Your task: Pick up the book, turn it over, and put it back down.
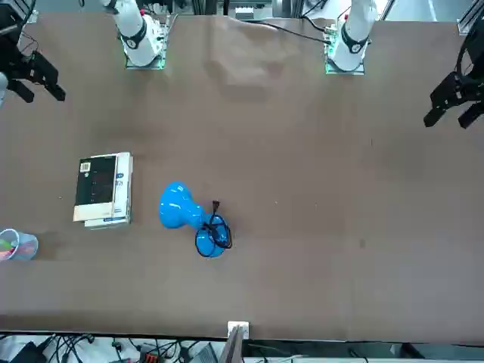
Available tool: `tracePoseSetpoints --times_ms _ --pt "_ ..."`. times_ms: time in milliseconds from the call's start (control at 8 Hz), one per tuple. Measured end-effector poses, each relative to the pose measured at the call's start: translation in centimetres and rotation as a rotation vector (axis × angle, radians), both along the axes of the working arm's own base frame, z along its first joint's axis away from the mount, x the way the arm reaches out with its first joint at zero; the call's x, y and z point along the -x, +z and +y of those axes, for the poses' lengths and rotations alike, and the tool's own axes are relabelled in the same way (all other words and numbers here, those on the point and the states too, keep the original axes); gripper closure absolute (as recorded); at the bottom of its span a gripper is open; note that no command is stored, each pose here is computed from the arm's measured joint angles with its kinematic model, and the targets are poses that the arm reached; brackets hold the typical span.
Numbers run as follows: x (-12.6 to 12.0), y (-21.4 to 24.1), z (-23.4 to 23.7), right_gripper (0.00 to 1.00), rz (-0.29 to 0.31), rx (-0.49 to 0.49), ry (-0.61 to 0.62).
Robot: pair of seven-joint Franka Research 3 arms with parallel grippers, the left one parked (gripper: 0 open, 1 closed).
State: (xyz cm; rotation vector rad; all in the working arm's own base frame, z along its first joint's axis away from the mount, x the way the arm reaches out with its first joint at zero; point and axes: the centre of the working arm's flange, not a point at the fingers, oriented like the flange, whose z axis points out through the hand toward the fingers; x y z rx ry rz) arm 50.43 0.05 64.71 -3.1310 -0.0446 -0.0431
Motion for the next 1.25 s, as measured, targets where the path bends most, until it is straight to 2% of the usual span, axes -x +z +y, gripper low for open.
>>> tracePoseSetpoints --times_ms 375,625,875,1125,1250 --pt "-0.4 -0.4 -0.2 0.00 0.008 -0.006 -0.004" --pt "-1.2 -1.4 -2.4 0.00 0.026 -0.021 -0.044" --pt "-2.7 -4.6 -6.9 0.00 0.075 -0.134 -0.107" --pt "-4.4 -10.3 -13.3 0.00 0.127 -0.272 -0.130" --pt "-5.2 -13.6 -16.2 0.00 0.134 -0.339 -0.123"
